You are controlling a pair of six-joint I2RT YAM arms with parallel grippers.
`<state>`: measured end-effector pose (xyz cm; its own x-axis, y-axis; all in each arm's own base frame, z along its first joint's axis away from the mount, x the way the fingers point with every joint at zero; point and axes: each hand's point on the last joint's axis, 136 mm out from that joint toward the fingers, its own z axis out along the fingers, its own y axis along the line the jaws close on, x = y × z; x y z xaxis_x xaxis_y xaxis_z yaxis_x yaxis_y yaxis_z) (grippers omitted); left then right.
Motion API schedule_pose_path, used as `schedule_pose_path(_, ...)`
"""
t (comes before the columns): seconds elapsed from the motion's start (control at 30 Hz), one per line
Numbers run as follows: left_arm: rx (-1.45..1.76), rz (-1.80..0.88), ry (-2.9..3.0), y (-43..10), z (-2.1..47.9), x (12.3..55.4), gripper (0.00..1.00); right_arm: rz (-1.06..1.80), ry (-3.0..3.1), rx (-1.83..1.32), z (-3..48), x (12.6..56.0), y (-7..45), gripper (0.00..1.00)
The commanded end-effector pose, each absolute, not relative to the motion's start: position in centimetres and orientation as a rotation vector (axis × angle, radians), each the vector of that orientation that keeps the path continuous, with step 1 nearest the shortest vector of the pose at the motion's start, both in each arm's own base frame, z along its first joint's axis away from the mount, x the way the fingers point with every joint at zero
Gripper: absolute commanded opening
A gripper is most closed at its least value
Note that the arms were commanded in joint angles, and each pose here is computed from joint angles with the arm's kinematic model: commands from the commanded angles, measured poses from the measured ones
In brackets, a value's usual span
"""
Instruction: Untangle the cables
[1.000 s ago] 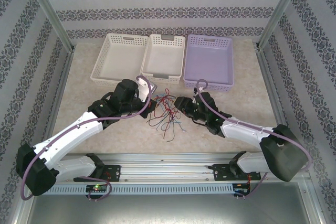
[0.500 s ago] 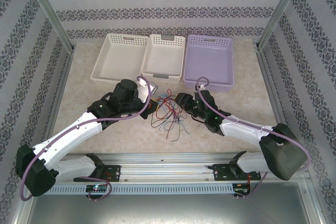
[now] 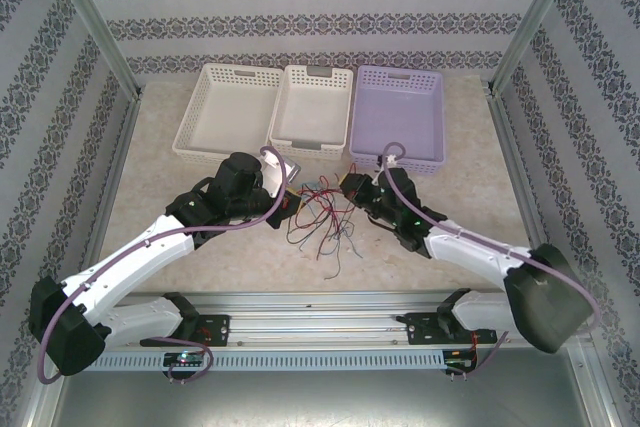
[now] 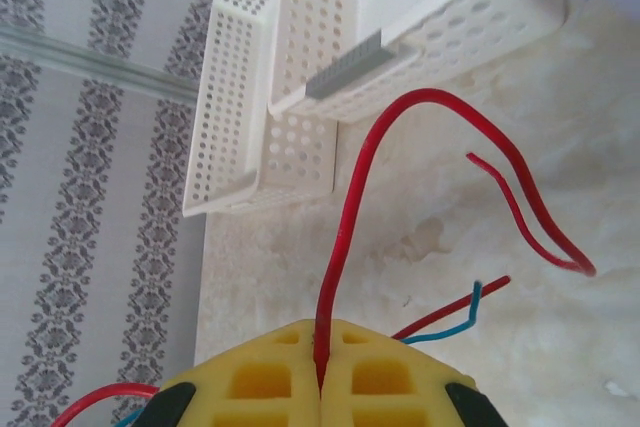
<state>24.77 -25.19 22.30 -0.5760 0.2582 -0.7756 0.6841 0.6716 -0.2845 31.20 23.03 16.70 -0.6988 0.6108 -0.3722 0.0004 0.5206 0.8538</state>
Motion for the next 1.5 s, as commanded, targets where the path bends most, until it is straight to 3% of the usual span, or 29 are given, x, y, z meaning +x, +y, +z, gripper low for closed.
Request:
schedule_pose_path(0.0, 0.727, -0.688, 2.108, -24.9, 23.4, 25.5, 0.00, 1.082, 2.089, 0.526, 16.2, 30.8, 19.8, 0.00)
schedule_pose_path(0.6, 0.650, -0.422, 2.185, -21.8, 22.3, 27.4, 0.00, 0.930, 2.046, 0.722, 16.3, 28.8, 7.7, 0.00)
schedule_pose_path(1.0, 0.620, -0.302, 2.237, -20.5, 21.4, 28.2, 0.00, 0.801, 1.923, 0.780, 20.7, 27.4, 2.6, 0.00)
schedule_pose_path(1.47, 0.632, -0.344, 2.215, -20.9, 22.0, 27.8, 0.00, 1.063, 1.895, 0.463, 28.8, 27.5, 7.9, 0.00)
